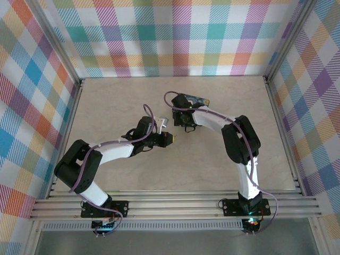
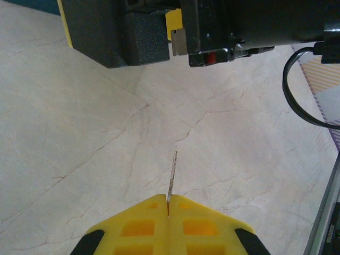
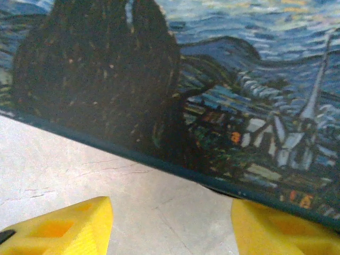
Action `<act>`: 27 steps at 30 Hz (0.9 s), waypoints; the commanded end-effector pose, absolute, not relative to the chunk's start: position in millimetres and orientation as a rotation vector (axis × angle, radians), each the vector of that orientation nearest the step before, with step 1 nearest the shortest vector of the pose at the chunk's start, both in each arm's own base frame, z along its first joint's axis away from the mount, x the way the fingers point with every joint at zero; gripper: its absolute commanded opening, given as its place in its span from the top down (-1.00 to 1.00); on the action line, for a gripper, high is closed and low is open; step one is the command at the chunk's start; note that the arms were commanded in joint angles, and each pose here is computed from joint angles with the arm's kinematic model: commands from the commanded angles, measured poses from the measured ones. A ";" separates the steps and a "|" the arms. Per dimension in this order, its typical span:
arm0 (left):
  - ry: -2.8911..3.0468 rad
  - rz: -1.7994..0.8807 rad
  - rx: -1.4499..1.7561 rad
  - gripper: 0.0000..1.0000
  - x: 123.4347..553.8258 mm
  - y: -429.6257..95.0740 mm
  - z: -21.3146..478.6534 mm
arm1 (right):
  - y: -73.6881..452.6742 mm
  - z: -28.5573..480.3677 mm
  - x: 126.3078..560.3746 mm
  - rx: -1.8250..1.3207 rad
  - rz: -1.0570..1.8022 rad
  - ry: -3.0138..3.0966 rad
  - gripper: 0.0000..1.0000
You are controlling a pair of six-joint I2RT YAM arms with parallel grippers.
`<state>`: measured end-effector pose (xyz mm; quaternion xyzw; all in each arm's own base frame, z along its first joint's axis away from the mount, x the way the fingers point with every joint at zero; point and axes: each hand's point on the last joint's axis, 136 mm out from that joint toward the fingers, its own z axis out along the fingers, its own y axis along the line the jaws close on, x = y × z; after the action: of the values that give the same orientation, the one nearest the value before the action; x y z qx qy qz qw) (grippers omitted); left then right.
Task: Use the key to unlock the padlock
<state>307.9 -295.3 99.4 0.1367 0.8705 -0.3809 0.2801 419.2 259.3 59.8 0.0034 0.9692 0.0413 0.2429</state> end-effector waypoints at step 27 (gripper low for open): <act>2.365 -1.091 0.447 1.00 319.8 -317.4 98.3 | 220.8 37.6 454.0 0.159 0.101 2.603 0.07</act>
<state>318.2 -314.2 97.1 0.1494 0.8698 -0.3971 0.2520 449.1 223.6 44.2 0.0567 0.9635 0.0381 0.2589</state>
